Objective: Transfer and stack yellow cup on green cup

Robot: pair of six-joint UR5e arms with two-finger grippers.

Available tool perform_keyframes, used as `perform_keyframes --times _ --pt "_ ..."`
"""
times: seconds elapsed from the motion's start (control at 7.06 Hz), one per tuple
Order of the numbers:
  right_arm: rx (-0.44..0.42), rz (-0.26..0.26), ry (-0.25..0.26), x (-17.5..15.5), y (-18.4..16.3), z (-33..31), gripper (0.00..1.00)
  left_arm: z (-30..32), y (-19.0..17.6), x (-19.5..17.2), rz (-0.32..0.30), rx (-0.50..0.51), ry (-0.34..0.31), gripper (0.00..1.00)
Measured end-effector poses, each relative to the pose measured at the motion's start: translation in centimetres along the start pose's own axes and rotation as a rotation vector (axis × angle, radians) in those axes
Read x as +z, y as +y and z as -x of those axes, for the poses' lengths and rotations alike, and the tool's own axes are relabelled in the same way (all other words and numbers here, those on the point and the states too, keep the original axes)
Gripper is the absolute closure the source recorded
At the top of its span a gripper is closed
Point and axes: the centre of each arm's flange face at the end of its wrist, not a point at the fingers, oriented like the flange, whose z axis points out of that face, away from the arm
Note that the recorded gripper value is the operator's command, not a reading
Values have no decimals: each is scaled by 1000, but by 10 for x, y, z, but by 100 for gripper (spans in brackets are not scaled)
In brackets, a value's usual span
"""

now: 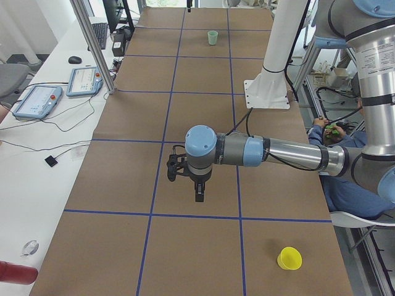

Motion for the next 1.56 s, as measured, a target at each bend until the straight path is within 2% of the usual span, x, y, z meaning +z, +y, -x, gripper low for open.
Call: perform_keyframes --times 0.28,0.42,0.85,0.99,1.27,1.42,1.56 --pt "-12 3 -41 -8 29 3 0 3 1 8 0 -186 -52 0" --pt "-18 0 -50 -14 41 4 0 0 -1 12 -19 -287 -77 0" --pt "-28 3 -61 -15 49 8 0 -35 -5 32 -70 -539 -68 0" --pt "-29 3 -63 -16 49 9 0 -60 -5 52 -84 -597 -80 0" --pt "-37 -3 -65 -19 50 12 0 -100 9 102 -160 -729 -171 3" --pt "-38 -4 -63 -19 50 13 0 -102 24 123 -207 -803 -239 4" --pt "-39 -5 -59 -19 50 13 0 -102 38 146 -286 -910 -336 4"
